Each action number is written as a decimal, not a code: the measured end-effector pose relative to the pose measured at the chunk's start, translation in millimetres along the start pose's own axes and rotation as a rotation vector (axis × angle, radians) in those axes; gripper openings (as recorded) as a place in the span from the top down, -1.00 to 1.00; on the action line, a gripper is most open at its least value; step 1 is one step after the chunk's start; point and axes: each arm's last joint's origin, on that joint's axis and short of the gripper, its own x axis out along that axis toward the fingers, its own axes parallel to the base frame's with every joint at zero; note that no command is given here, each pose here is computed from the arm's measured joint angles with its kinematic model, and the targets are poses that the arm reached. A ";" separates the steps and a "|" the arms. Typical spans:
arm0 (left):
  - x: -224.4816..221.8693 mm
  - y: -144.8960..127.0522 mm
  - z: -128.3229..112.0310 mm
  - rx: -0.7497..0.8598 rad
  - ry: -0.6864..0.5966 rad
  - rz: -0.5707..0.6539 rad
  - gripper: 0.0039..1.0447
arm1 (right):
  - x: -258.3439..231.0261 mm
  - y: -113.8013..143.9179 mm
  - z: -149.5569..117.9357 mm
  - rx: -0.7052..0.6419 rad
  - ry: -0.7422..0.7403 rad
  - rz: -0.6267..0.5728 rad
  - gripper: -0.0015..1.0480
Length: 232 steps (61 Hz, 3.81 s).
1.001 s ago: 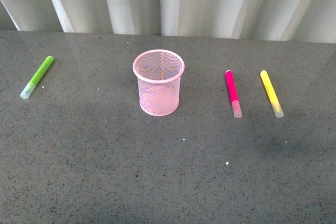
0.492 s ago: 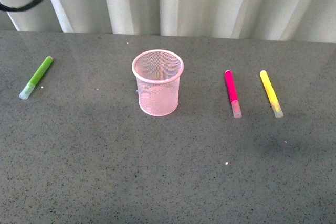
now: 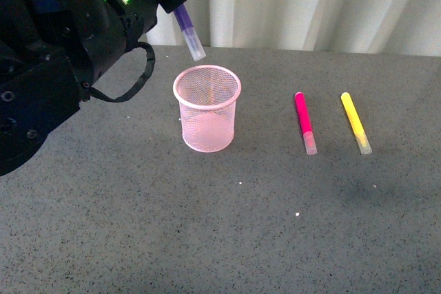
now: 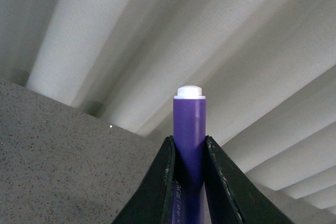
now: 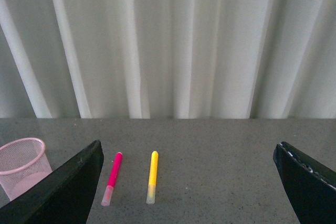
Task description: Insert purple and pink pens into pink cup
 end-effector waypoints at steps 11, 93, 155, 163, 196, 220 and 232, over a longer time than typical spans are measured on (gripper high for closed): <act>10.3 14.9 -16.1 0.005 0.028 0.023 0.76 | 0.0 0.0 0.0 0.000 0.000 0.000 -0.87; -36.3 40.4 90.3 0.110 0.185 -0.012 -0.88 | 0.0 0.0 0.0 0.000 0.000 0.000 -0.87; -233.9 46.3 116.1 0.599 -0.048 0.160 0.93 | 0.0 0.0 0.0 0.000 0.000 0.000 -0.87; -242.3 49.5 109.2 0.602 -0.046 0.163 0.93 | 0.0 0.0 0.0 0.000 0.000 0.000 -0.87; -261.8 55.5 94.9 0.605 -0.063 0.158 0.93 | 0.0 0.0 0.0 0.000 0.000 0.000 -0.87; -270.1 54.6 93.8 0.605 -0.063 0.158 0.93 | 0.0 0.0 0.0 0.000 0.000 0.000 -0.87; -280.4 55.7 89.2 0.602 -0.037 0.166 0.93 | 0.0 0.0 0.0 0.000 0.000 0.000 -0.87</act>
